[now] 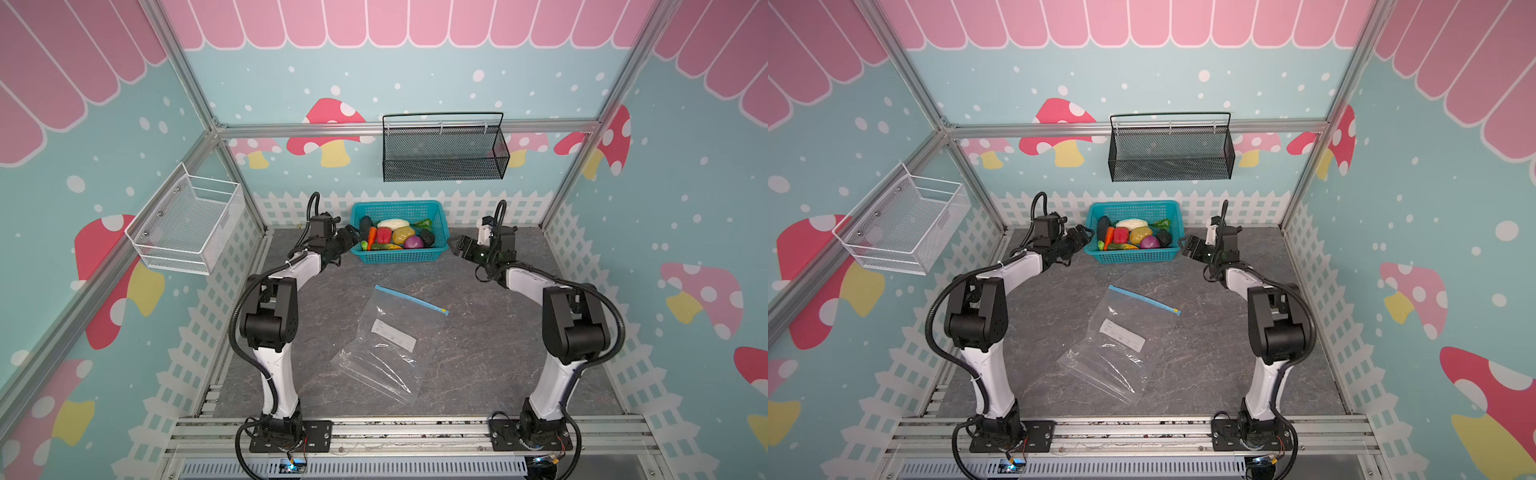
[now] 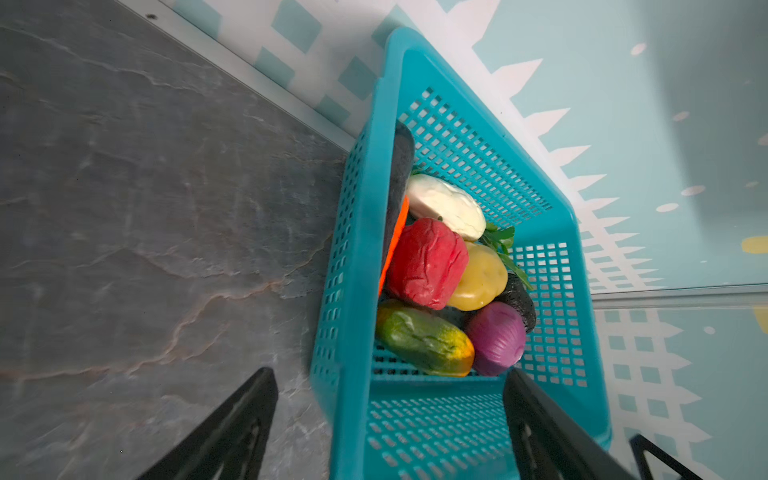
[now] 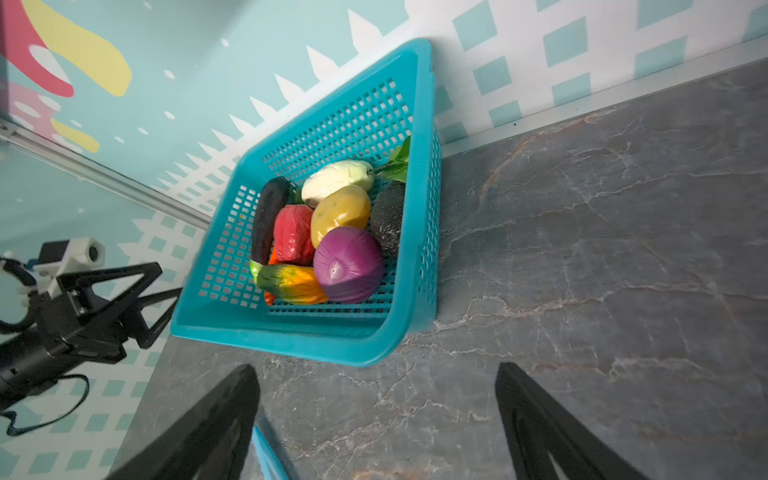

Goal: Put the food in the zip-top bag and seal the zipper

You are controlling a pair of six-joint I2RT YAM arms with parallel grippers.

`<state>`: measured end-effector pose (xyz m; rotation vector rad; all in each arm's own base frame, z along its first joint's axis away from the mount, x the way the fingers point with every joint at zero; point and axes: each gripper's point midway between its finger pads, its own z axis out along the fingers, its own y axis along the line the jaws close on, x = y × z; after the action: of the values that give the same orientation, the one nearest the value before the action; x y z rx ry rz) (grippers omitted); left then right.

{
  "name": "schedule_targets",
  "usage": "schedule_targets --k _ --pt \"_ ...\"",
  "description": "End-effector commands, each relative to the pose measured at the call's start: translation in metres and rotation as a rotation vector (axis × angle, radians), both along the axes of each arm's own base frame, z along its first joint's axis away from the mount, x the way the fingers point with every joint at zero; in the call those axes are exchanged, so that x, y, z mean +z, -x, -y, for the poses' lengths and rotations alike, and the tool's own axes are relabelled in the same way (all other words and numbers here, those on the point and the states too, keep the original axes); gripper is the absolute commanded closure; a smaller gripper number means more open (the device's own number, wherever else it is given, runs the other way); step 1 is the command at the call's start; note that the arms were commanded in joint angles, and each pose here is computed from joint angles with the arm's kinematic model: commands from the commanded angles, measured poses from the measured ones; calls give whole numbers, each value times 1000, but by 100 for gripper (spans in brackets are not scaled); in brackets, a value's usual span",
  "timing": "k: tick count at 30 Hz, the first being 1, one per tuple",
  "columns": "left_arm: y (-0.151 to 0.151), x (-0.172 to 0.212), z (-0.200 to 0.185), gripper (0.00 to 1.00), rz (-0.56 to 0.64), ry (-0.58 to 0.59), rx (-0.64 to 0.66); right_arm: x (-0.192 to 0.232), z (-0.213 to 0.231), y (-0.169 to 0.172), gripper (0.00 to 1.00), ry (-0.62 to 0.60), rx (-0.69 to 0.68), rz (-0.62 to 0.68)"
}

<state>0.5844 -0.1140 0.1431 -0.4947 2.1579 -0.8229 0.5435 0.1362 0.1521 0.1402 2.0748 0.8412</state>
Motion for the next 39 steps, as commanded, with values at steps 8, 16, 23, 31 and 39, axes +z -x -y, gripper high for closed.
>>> schedule_targets --k 8,16,23,31,39 --pt "-12 -1 47 18 0 89 -176 -26 -35 -30 25 -150 162 -67" --pt "-9 8 76 18 14 86 -241 -13 -33 -23 35 -110 174 -35" --pt "1 13 122 18 17 77 -321 -2 -14 -8 36 -17 103 -32" --pt "15 1 167 18 -13 64 -390 -8 23 9 36 75 -1 -62" --pt "17 -10 165 17 -38 35 -372 -20 42 18 36 89 -33 -95"
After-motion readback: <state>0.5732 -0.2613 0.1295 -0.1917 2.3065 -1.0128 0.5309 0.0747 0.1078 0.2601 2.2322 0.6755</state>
